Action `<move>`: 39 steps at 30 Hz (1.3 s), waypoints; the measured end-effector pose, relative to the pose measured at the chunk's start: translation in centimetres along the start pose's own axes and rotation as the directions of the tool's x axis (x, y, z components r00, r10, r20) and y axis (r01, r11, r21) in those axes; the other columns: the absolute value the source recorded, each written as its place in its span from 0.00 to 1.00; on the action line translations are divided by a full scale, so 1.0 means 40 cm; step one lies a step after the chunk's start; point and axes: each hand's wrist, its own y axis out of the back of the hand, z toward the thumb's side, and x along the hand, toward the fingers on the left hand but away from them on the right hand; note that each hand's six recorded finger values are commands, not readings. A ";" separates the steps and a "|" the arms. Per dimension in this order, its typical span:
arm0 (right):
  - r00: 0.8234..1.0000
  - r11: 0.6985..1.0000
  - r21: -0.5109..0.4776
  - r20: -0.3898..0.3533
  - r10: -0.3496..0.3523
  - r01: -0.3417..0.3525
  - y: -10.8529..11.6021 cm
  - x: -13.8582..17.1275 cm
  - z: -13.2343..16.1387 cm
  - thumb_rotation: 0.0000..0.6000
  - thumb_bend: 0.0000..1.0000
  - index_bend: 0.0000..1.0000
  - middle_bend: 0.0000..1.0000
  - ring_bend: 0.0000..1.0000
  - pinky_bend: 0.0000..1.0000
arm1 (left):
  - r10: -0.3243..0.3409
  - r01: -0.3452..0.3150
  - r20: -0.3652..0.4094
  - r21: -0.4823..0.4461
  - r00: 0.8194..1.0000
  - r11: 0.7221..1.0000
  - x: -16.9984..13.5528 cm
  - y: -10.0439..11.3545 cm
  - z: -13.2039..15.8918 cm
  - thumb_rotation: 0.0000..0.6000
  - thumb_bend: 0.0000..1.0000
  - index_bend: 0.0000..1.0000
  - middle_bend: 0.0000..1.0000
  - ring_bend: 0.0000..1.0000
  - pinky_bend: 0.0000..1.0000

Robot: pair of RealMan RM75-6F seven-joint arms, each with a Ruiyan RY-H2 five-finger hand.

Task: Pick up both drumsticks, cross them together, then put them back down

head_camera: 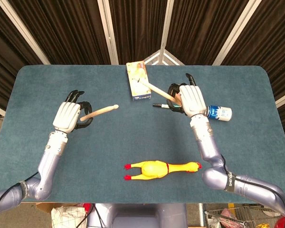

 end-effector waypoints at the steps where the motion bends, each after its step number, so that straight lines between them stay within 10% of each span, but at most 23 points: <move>1: 1.000 1.000 -0.001 -0.007 0.000 0.000 0.002 0.000 0.009 1.00 0.52 0.70 0.62 0.44 0.05 | -0.003 0.003 0.001 -0.009 1.000 1.000 0.003 -0.004 0.006 1.00 0.44 0.60 0.59 0.13 0.10; 39: 0.993 0.999 -0.010 -0.113 0.031 -0.032 0.024 0.078 0.135 1.00 0.52 0.71 0.62 0.44 0.05 | -0.018 0.014 -0.032 -0.116 0.999 0.993 0.047 0.034 0.311 1.00 0.44 0.60 0.59 0.13 0.10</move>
